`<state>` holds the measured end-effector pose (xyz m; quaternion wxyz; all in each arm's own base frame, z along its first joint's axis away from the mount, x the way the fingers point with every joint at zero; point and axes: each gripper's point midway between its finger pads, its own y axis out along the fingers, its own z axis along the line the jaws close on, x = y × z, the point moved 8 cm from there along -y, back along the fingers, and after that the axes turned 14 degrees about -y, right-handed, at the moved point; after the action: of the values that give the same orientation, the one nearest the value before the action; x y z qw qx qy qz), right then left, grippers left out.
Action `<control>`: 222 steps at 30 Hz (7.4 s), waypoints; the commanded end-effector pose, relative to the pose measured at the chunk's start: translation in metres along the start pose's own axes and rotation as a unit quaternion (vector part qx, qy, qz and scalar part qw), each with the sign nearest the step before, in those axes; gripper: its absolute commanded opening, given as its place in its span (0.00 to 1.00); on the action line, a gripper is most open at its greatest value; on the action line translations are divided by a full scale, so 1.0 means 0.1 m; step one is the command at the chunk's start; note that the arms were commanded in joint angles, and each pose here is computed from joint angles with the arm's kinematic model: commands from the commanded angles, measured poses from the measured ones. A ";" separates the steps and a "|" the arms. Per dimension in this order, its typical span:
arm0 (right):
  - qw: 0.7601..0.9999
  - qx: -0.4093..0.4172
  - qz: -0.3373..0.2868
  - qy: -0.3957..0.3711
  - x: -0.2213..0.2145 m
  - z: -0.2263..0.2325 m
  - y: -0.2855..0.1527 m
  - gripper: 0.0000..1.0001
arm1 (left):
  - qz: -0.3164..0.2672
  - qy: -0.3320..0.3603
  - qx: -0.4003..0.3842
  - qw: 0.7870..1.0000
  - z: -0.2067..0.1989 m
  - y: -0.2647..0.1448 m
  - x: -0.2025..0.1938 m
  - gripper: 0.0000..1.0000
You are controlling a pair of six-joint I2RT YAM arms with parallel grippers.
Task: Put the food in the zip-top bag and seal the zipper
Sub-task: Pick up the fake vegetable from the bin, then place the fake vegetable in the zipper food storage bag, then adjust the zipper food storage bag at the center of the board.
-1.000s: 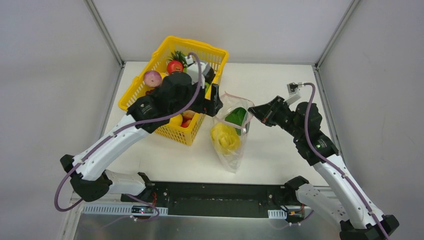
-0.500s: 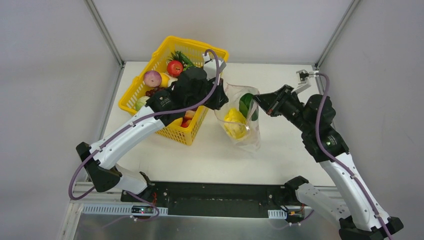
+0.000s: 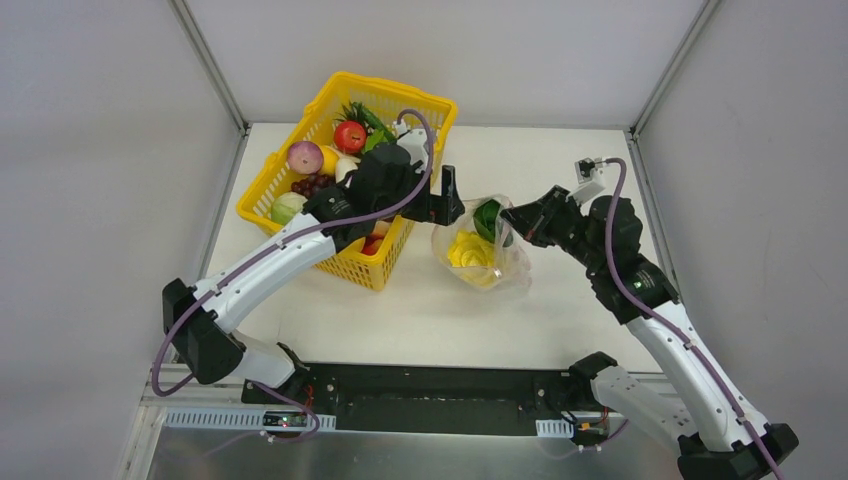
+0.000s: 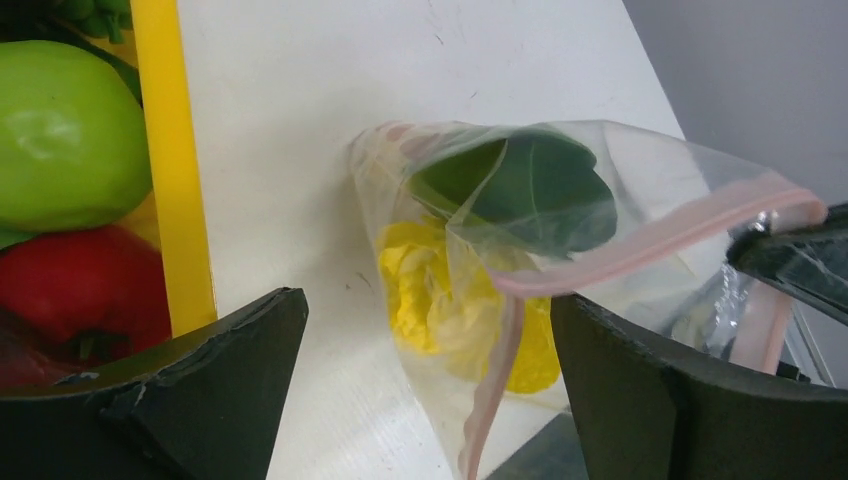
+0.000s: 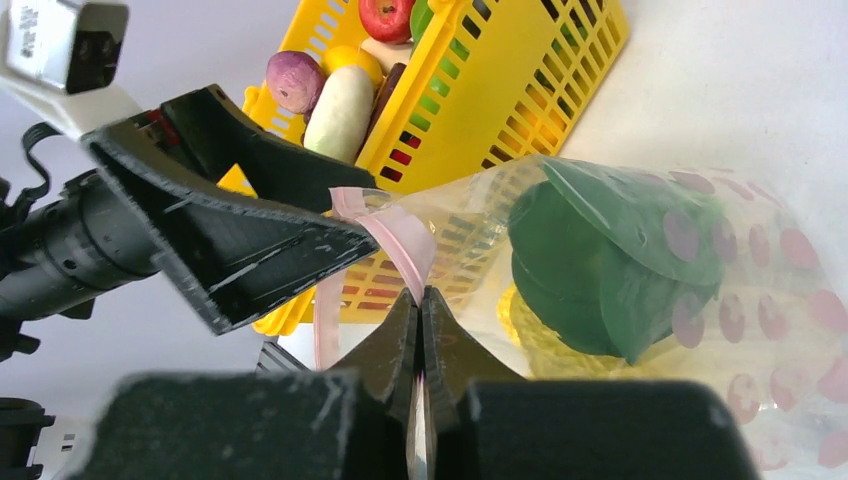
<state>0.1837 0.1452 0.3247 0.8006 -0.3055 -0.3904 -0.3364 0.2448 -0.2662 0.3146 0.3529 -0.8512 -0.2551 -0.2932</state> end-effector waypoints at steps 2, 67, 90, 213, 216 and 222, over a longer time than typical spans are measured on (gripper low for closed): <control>0.999 0.030 -0.032 0.003 0.16 0.12 -0.02 0.00 | -0.069 0.021 -0.018 0.997 -0.14 -0.54 0.28 0.98; 0.998 0.044 -0.032 0.032 0.05 0.09 -0.03 0.00 | -0.163 -0.060 0.100 0.980 0.89 -0.85 0.66 0.33; 0.997 0.055 -0.028 0.035 0.07 0.14 -0.04 0.00 | 0.060 0.016 -0.240 0.969 -0.25 -0.95 0.04 0.31; 0.982 0.122 -0.018 0.142 0.26 0.29 0.02 0.00 | -0.037 0.172 0.024 0.984 -0.17 -0.82 -0.18 0.75; 0.983 0.122 -0.008 0.140 0.25 0.29 0.05 0.00 | -0.005 0.154 0.014 0.988 -0.14 -0.86 -0.26 0.78; 0.983 0.120 -0.003 0.140 0.24 0.28 0.08 0.00 | 0.041 0.137 0.047 0.989 0.03 -0.81 -0.48 0.68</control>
<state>0.1891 0.1637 0.3422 0.8845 -0.1759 -0.2812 -0.3282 0.1689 -0.2300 0.3354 0.4130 -0.7826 -0.2043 -0.4187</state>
